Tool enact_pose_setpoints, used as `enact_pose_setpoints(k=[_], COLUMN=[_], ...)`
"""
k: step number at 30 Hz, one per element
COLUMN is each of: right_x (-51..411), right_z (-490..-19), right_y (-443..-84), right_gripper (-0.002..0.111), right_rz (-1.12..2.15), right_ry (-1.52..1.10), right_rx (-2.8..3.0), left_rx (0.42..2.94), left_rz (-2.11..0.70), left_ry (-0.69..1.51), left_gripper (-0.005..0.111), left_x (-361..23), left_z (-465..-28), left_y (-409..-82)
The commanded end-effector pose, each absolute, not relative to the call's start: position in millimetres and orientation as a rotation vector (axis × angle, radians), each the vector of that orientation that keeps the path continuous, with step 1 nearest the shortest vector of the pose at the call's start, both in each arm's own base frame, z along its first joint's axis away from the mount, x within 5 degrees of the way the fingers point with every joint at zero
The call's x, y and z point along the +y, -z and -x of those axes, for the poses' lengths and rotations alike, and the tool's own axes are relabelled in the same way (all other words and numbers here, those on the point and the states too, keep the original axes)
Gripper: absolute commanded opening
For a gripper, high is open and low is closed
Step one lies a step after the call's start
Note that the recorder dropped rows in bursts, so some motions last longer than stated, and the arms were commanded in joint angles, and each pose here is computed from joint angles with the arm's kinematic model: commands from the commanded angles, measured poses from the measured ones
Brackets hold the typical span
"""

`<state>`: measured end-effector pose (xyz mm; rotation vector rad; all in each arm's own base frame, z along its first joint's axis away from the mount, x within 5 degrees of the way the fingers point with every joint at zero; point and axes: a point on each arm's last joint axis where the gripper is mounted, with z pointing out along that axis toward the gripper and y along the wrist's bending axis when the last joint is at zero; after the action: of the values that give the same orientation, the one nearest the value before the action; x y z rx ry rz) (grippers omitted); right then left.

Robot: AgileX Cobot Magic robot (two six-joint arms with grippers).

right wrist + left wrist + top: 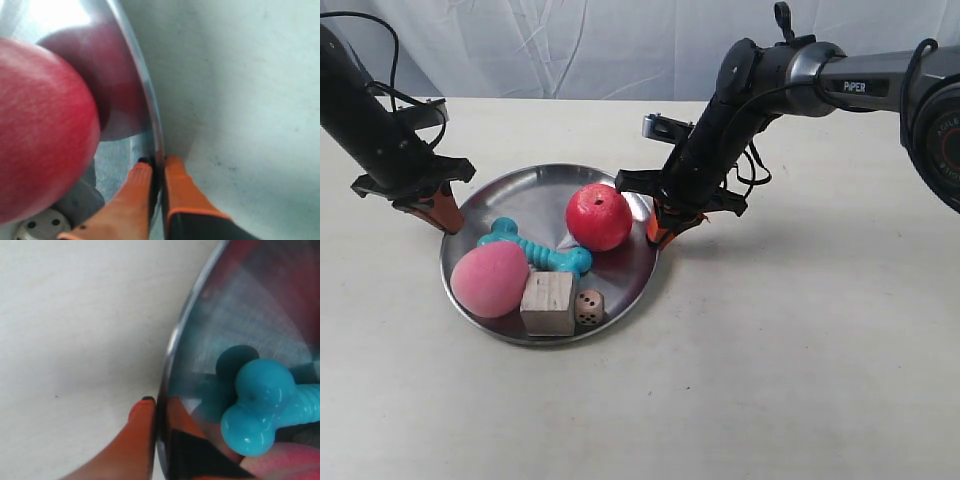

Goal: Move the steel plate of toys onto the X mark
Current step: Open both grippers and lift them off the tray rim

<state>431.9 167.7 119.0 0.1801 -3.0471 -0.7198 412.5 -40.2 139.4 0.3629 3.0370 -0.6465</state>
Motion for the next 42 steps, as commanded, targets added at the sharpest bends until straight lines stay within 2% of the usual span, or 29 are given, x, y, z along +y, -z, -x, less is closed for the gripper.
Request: enact_pose_setpoints(k=[1,16,18,19,21,22,26,28,30,32,33,36,42], right_x=[174.7,173.9,174.0,174.0,174.0,174.0,174.0,173.9,173.9,173.9,173.9,173.9,168.4], right_z=[-433.7,-434.4,-434.9,-434.9,-434.9,-434.9,-434.7,-434.5,-433.9,-433.6,-433.5,-433.2,-433.3], right_y=[-121.2,-120.8,-120.8,-120.8,-120.8,-120.8,-120.8,-120.8,-120.8,-120.8,-120.8,-120.8,-129.7], right_gripper=[-0.001,-0.001,0.004,0.016,0.027,0.030,0.030,0.035,0.041,0.042,0.042,0.042,0.042], right_rz=[-0.191,-0.179,-0.177,-0.177,-0.177,-0.177,-0.177,-0.184,-0.186,-0.187,-0.190,-0.190,-0.227], right_ry=[0.748,0.733,0.734,0.734,0.734,0.734,0.734,0.733,0.732,0.732,0.732,0.731,0.689], right_rx=[-3.073,-3.082,-3.087,-3.087,-3.087,-3.087,-3.085,-3.084,-3.078,-3.074,-3.073,-3.070,-3.093], left_rx=[3.013,3.029,3.030,3.029,3.028,3.028,3.032,3.037,3.043,3.049,3.052,3.061,3.089], left_rz=[-0.304,-0.293,-0.290,-0.288,-0.287,-0.287,-0.289,-0.285,-0.267,-0.272,-0.266,-0.269,-0.264], left_ry=[0.740,0.747,0.747,0.749,0.751,0.751,0.755,0.758,0.756,0.760,0.762,0.766,0.741], left_gripper=[0.000,0.000,0.000,0.000,0.000,0.000,0.000,0.003,0.013,0.023,0.033,0.045,0.046], left_x=[-51.7,-51.8,-51.8,-51.9,-52.1,-52.1,-52.2,-52.2,-52.1,-52.1,-51.4,-51.4,-49.7], left_z=[-415.4,-415.2,-415.2,-415.3,-415.3,-415.3,-414.8,-414.5,-414.4,-413.7,-413.5,-412.6,-410.8], left_y=[-138.1,-133.5,-133.5,-133.5,-133.6,-133.6,-133.7,-133.7,-133.6,-133.7,-133.7,-133.8,-133.8])
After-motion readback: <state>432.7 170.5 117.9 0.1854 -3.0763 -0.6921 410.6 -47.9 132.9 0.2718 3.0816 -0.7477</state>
